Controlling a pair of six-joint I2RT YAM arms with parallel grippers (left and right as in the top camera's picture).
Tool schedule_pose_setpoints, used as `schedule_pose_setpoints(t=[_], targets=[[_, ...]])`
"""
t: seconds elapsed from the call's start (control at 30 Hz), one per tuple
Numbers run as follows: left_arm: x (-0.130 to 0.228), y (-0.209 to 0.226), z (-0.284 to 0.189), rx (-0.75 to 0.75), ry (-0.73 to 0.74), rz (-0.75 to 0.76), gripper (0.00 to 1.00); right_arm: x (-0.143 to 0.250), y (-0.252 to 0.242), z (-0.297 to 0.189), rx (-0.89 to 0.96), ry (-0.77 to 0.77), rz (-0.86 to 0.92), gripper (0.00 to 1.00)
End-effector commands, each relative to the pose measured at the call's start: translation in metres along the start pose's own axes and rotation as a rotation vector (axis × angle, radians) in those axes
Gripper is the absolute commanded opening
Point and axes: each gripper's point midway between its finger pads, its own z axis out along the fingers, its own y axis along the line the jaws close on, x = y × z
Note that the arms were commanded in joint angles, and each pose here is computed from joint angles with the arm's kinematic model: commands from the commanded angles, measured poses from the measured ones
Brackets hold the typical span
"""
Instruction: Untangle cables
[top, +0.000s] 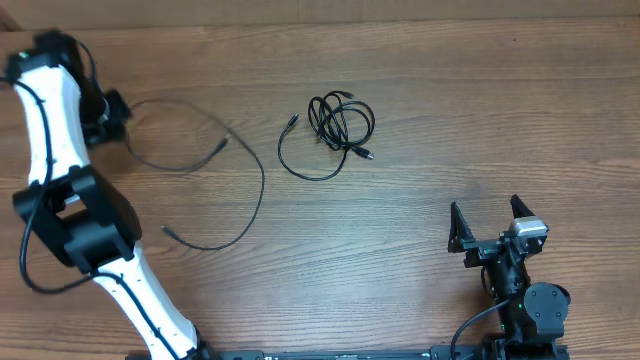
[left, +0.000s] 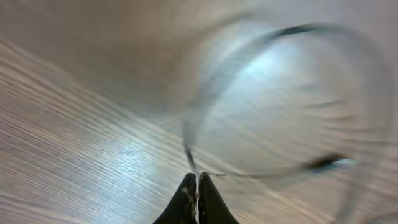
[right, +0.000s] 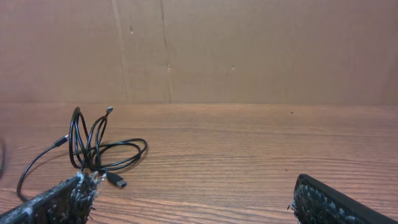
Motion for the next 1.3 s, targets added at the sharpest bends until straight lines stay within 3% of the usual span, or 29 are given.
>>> schedule_pose_setpoints(t=[0.0,0.17,0.33,0.4,0.5,0.57,0.6,0.7,0.77,0.9,1.03,1.27], targets=[[-0.009,-0.048,-0.108,0.159,-0.25,0.054,0.04,0.003,-0.002,0.001,0.007,0.003,-0.005,1.0],[-0.005,-0.076,-0.166,0.18,-0.426,0.117,0.04,0.003,-0.002,0.001,0.007,0.003,-0.005,1.0],[-0.001,-0.069,-0.152,0.042,-0.413,0.119,0.06,0.003,-0.002,0.001,0.007,0.003,-0.005,1.0],[0.002,-0.061,-0.13,-0.019,-0.352,0.113,0.42,0.003,-0.002,0.001,0.007,0.003,-0.005,1.0],[0.006,-0.044,-0.09,-0.096,-0.24,0.095,0.59,0.003,-0.002,0.001,0.007,0.003,-0.005,1.0],[0.008,-0.031,-0.062,-0.137,-0.165,0.083,0.77,0.003,-0.002,0.001,0.007,0.003,-0.005,1.0],[0.008,-0.027,-0.051,-0.148,-0.136,0.076,0.79,0.003,-0.002,0.001,0.007,0.003,-0.005,1.0],[0.009,-0.011,-0.01,-0.184,-0.039,0.067,0.77,0.003,-0.002,0.001,0.007,0.003,-0.005,1.0],[0.009,-0.003,0.013,-0.2,0.014,0.091,0.69,0.003,-0.002,0.001,0.007,0.003,-0.005,1.0],[0.005,0.01,0.052,-0.215,0.071,0.118,0.64,0.003,-0.002,0.001,0.007,0.003,-0.005,1.0],[-0.012,0.016,0.078,-0.196,0.045,0.134,0.56,0.003,-0.002,0.001,0.007,0.003,-0.005,1.0],[-0.04,-0.008,0.103,-0.068,-0.039,0.3,0.59,0.003,-0.002,0.001,0.007,0.003,-0.005,1.0]])
